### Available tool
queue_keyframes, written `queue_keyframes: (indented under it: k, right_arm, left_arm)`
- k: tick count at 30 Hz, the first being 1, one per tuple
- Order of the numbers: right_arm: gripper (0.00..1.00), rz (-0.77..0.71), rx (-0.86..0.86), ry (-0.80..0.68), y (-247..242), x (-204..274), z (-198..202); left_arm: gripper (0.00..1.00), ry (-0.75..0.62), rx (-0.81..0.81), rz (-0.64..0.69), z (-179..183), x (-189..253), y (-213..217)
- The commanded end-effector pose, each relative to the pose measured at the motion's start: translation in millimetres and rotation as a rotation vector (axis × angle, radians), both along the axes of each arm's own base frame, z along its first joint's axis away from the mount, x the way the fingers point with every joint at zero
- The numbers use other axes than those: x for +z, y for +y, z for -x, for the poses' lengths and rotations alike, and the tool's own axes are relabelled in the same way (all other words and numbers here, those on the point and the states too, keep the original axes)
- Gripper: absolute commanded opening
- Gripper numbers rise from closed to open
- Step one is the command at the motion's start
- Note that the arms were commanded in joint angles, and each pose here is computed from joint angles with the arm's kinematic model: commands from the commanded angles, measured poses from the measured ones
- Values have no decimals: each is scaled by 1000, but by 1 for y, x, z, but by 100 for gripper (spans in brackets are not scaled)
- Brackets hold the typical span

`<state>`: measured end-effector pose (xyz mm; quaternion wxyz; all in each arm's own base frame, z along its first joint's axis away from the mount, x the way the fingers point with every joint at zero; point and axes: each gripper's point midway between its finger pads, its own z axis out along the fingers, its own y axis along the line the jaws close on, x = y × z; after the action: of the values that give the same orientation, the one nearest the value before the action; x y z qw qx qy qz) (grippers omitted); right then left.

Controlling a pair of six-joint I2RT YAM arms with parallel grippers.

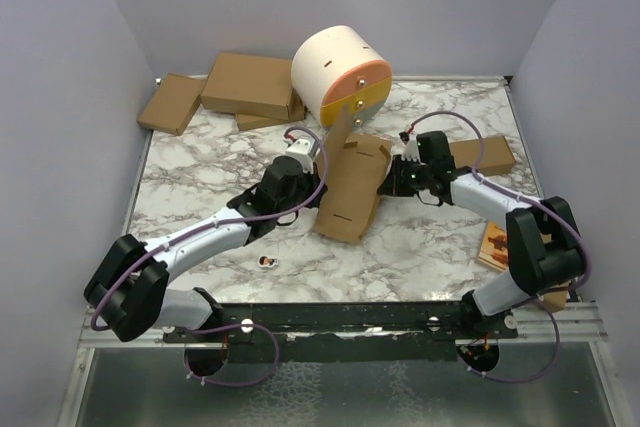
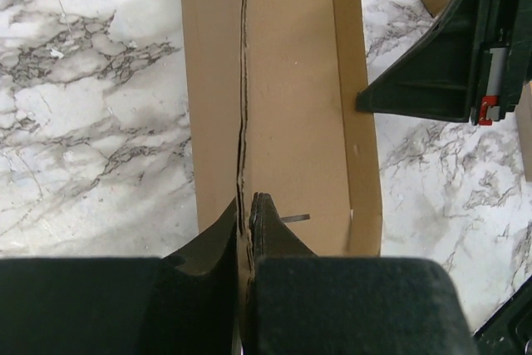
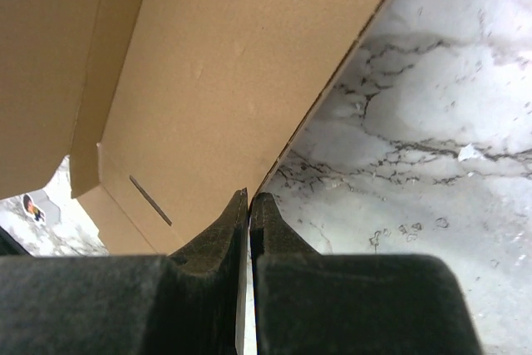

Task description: Fold the paper box

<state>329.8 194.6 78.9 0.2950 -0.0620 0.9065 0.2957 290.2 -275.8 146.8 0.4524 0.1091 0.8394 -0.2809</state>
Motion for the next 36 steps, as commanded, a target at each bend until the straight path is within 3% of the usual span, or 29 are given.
queue_keyframes:
  k: [1,9,17,23,36]
  right_arm:
    - [1,-33,90,-6,26,-8,9]
    - [1,-16,118,3,38,-21,16]
    - [7,-47,148,13,47,-24,20]
    - [20,-90,181,26,53,-21,27]
    - [25,-96,206,29,55,-23,30]
  left_arm:
    - [0,69,-103,65,23,-6,-21]
    - [0,76,-144,72,24,-10,-29]
    - [0,100,-170,67,29,-16,-31]
    - [0,101,-164,63,31,-17,-28]
    - [0,103,-180,48,33,-18,-27]
